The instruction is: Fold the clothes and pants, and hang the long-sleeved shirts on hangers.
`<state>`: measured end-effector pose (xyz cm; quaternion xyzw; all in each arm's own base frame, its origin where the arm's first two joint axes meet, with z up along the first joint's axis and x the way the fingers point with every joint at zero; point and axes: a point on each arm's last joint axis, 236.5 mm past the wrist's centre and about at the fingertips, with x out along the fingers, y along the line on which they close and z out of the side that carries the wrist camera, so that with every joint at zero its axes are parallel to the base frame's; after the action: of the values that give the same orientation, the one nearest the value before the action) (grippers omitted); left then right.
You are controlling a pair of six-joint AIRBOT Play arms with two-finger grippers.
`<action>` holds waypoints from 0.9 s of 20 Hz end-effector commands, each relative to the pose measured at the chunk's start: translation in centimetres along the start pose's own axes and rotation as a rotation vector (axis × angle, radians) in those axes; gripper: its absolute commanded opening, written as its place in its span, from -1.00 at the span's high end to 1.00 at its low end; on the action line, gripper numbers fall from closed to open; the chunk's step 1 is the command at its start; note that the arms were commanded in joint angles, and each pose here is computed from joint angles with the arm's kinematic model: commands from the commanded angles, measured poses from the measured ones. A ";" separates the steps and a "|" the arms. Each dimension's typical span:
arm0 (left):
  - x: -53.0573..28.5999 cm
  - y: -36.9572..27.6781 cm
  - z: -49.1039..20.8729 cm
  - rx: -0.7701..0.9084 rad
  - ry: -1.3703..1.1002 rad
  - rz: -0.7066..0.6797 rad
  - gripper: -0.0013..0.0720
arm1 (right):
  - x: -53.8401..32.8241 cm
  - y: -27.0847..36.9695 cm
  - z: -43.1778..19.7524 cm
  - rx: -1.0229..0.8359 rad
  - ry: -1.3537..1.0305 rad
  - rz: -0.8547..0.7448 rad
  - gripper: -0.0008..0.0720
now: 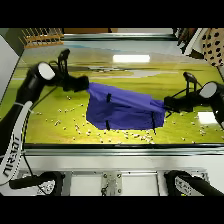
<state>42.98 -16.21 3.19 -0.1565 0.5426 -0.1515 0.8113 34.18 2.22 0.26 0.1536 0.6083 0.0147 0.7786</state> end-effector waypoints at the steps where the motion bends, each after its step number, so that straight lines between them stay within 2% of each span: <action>1: 4.1 4.2 -7.7 -0.039 0.037 0.076 0.95 | 4.5 -2.2 -3.6 0.015 0.027 -0.040 0.92; 5: 7.6 6.7 -11.8 -0.184 0.038 0.075 0.95 | 8.0 -2.6 -6.5 0.063 0.043 -0.020 0.92; 13: 8.4 7.4 -12.4 -0.194 0.047 0.090 0.95 | 9.1 -1.9 -6.0 0.066 -0.001 -0.008 0.88; 14: 8.4 7.4 -12.7 -0.194 0.061 0.088 0.58 | 9.1 -1.6 -5.9 0.081 -0.004 0.008 0.55; 15: 8.1 7.1 -12.6 -0.191 0.060 0.084 -0.25 | 8.7 -1.0 -5.5 0.107 -0.017 0.036 -0.32; 16: 7.2 6.9 -11.8 -0.187 0.043 0.075 -0.39 | 7.9 -0.5 -4.9 0.121 -0.024 0.062 -0.81; 18: 4.3 6.2 -9.2 -0.182 -0.021 0.052 -0.40 | 4.9 -0.1 -3.2 0.093 -0.045 0.093 -0.82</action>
<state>35.86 -13.68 -9.34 -0.2072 0.5657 -0.0711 0.7950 31.56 3.62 -8.06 0.1973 0.5946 -0.0023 0.7794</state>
